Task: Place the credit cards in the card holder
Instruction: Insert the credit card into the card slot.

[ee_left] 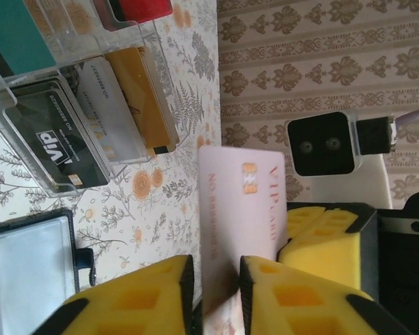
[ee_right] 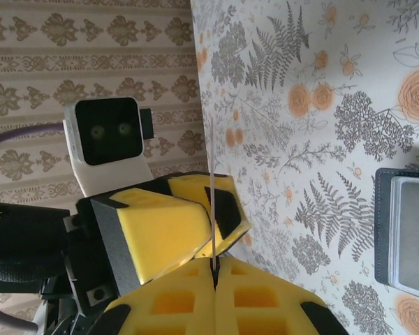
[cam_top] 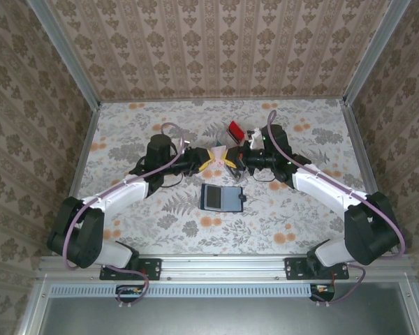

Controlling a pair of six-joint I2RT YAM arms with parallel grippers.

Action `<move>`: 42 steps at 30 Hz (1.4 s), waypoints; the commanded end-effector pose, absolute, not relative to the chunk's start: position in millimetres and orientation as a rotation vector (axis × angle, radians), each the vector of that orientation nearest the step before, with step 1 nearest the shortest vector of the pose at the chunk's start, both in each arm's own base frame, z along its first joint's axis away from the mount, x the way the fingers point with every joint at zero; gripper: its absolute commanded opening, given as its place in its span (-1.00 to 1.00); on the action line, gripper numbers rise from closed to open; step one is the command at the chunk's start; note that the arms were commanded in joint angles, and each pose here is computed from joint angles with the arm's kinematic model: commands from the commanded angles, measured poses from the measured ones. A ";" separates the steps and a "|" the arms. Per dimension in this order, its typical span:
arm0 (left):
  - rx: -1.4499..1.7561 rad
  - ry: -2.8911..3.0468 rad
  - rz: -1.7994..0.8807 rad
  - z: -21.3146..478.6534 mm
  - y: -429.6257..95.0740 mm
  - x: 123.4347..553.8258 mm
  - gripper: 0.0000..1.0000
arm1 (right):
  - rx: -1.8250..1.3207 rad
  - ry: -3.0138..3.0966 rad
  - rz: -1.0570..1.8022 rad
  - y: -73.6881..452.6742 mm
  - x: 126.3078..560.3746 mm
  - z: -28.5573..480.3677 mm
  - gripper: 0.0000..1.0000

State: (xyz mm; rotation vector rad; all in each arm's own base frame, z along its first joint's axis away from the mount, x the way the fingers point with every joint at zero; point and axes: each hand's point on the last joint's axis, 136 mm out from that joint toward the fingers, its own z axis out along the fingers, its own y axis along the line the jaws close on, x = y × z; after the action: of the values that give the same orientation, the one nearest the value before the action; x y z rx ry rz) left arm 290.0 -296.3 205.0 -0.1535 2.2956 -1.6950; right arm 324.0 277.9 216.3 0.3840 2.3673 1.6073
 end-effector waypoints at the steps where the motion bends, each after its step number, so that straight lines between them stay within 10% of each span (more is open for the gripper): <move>1: -0.100 2.248 -1.728 218.2 -299.6 291.6 -0.66 | 0.293 2.393 1.653 285.7 319.5 221.7 -0.88; 13: -0.145 2.364 -1.558 183.8 -283.7 281.1 -1.00 | 0.311 2.573 1.230 255.3 311.8 177.5 -0.46; 42: -0.004 2.534 -1.098 60.6 -293.3 241.2 -1.00 | 0.248 2.899 0.382 208.7 272.9 29.2 -0.73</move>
State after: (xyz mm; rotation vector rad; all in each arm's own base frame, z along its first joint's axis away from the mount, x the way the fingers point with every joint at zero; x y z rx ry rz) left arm 239.2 -294.2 66.0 -0.0377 2.5572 -1.1259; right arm 278.6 231.8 38.2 0.2511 2.8803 0.5513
